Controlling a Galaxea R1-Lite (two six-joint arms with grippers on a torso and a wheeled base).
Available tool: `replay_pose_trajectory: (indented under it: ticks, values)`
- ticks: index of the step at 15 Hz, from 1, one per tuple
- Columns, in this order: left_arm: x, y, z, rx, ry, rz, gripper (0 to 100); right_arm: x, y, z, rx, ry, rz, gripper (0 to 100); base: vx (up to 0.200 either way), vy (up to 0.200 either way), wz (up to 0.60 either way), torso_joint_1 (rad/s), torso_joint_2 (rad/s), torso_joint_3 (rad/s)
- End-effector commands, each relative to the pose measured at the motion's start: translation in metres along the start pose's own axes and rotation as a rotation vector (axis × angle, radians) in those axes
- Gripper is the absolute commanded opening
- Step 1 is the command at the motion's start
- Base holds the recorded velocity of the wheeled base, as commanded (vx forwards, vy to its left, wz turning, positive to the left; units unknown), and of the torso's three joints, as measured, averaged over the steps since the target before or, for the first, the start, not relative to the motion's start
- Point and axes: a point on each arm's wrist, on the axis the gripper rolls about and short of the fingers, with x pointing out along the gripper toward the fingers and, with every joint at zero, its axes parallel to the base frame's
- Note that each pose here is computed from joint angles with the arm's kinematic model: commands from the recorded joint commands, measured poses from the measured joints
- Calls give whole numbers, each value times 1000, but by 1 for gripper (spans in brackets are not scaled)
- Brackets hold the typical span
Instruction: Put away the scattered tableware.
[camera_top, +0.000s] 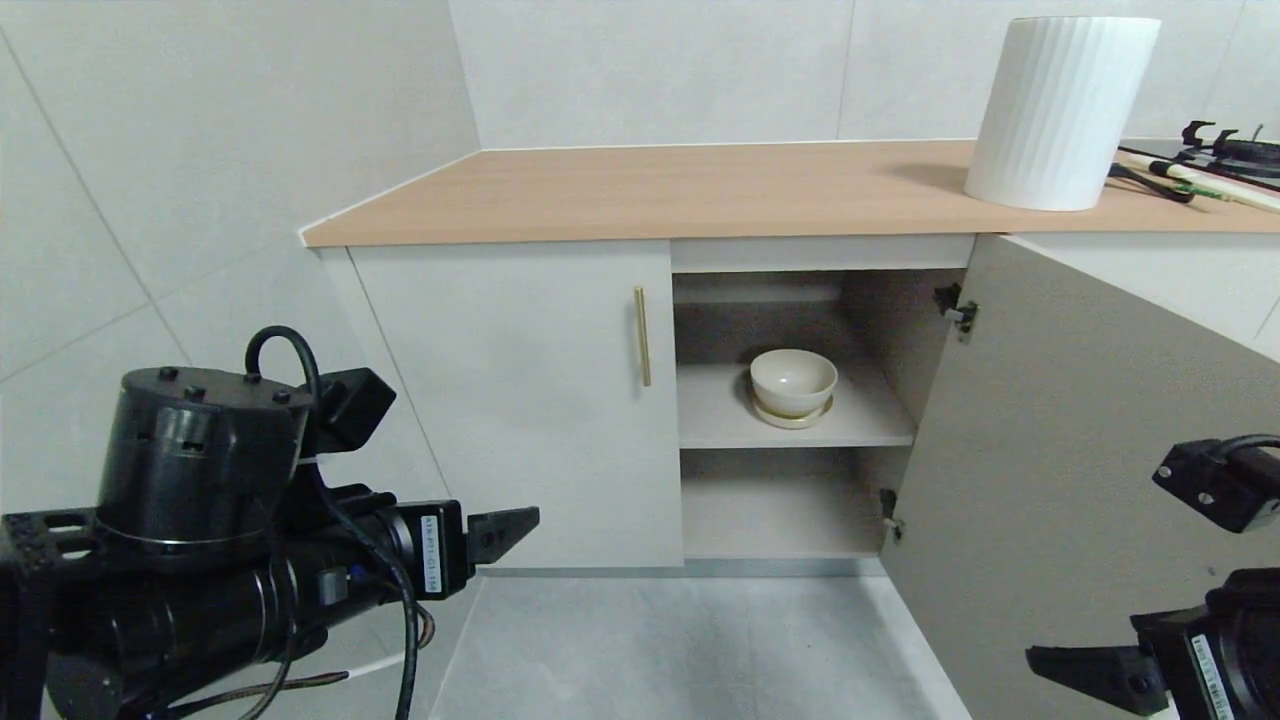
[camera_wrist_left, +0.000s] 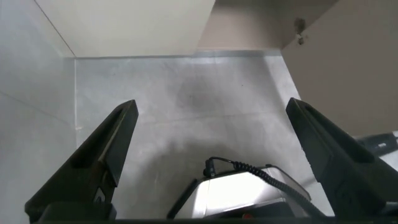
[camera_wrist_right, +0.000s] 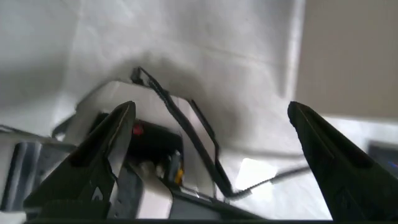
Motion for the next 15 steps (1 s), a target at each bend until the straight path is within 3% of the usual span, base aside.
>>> replay_pose_trajectory:
  ticks: [1,5,7,9,15]
  values:
    - [0,0,0,-1,1,1,100,-4,-1,-2,-15,15,-3,100,0,-200,0,-7,-2,12]
    - [0,0,0,-1,1,1,100,-11,-4,-9,-61,63,-17,100,0,-200,0,2,-1,8]
    - [0,0,0,0,2,1,100,-21,-7,-19,-118,140,-33,100,0,-200,0,5,10,5]
    - [0,0,0,-1,1,1,100,-32,-11,-27,-176,205,-43,100,0,0,0,0,0,0]
    - [1,0,0,0,4,2,100,-45,-24,-20,-104,158,-229,100,0,0,0,0,0,0]
